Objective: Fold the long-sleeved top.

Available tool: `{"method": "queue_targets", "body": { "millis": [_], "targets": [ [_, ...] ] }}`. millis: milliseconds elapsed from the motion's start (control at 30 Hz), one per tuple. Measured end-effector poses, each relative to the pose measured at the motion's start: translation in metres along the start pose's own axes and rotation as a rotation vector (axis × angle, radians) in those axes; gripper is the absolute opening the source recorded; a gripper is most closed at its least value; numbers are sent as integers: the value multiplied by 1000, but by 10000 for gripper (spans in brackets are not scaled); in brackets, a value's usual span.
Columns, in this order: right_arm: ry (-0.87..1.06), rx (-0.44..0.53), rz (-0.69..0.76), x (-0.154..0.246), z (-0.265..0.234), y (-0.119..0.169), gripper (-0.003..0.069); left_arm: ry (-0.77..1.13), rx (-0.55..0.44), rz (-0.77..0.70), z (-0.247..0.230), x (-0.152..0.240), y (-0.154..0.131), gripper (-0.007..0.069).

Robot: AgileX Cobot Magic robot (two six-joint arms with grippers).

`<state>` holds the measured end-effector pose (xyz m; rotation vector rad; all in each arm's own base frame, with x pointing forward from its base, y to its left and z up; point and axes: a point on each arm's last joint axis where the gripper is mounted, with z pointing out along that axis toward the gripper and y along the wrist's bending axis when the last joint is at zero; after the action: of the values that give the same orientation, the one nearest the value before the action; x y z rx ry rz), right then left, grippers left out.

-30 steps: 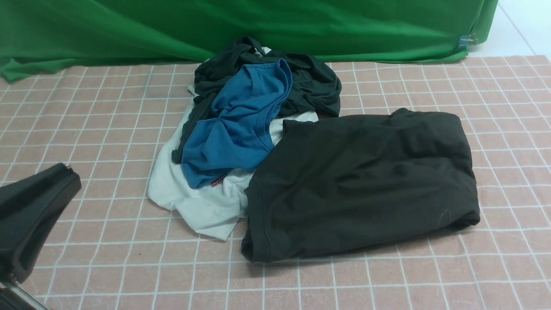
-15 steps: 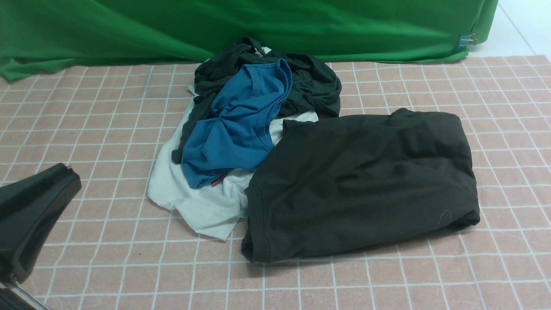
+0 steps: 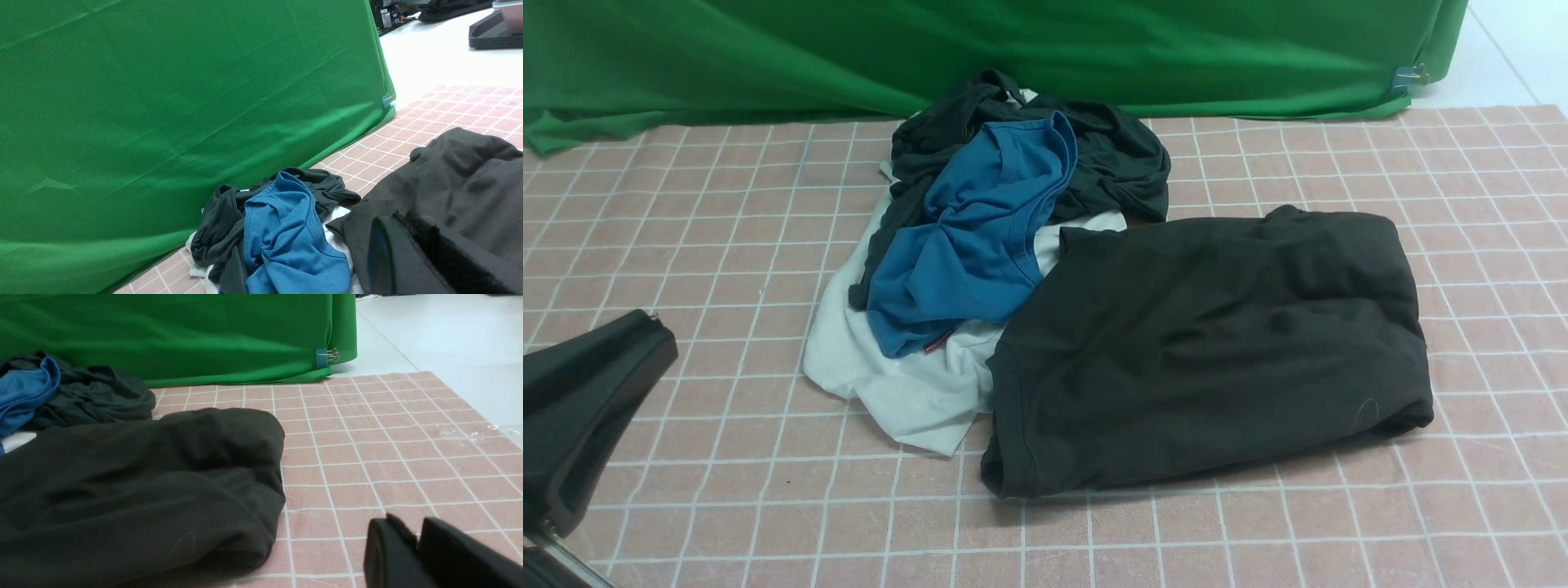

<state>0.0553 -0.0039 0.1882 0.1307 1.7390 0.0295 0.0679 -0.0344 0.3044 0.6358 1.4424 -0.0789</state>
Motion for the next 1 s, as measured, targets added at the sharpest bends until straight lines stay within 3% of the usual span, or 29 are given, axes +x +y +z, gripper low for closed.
{"method": "queue_targets", "body": {
  "millis": [333, 467, 533, 567, 600, 767, 867, 1000],
  "targets": [
    [0, 0, 0, 0, 0, 0, 172, -1, -1, 0, 0, 1, 0, 20],
    [-2, 0, 0, 0, 0, 0, 179, -40, -45, -27, -2, 5, 0, 20],
    [-3, -1, 0, 0, 0, 0, 184, -69, -161, -63, -7, 16, 4, 20],
    [-3, -1, 0, 0, 0, 0, 185, -74, -173, -70, -8, 17, 4, 20],
    [-3, -1, 0, 0, 0, 0, 187, -56, -264, -100, -12, 30, 5, 20],
    [-3, -1, 0, 0, 0, 0, 188, 29, -450, -192, -24, 71, -1, 20],
    [-3, -1, 0, 0, 0, 0, 188, 101, -462, -219, -25, 96, -10, 20],
    [-6, -1, 0, 0, 0, 0, 188, 214, -405, -283, -24, 112, -19, 20]
  ]
}}
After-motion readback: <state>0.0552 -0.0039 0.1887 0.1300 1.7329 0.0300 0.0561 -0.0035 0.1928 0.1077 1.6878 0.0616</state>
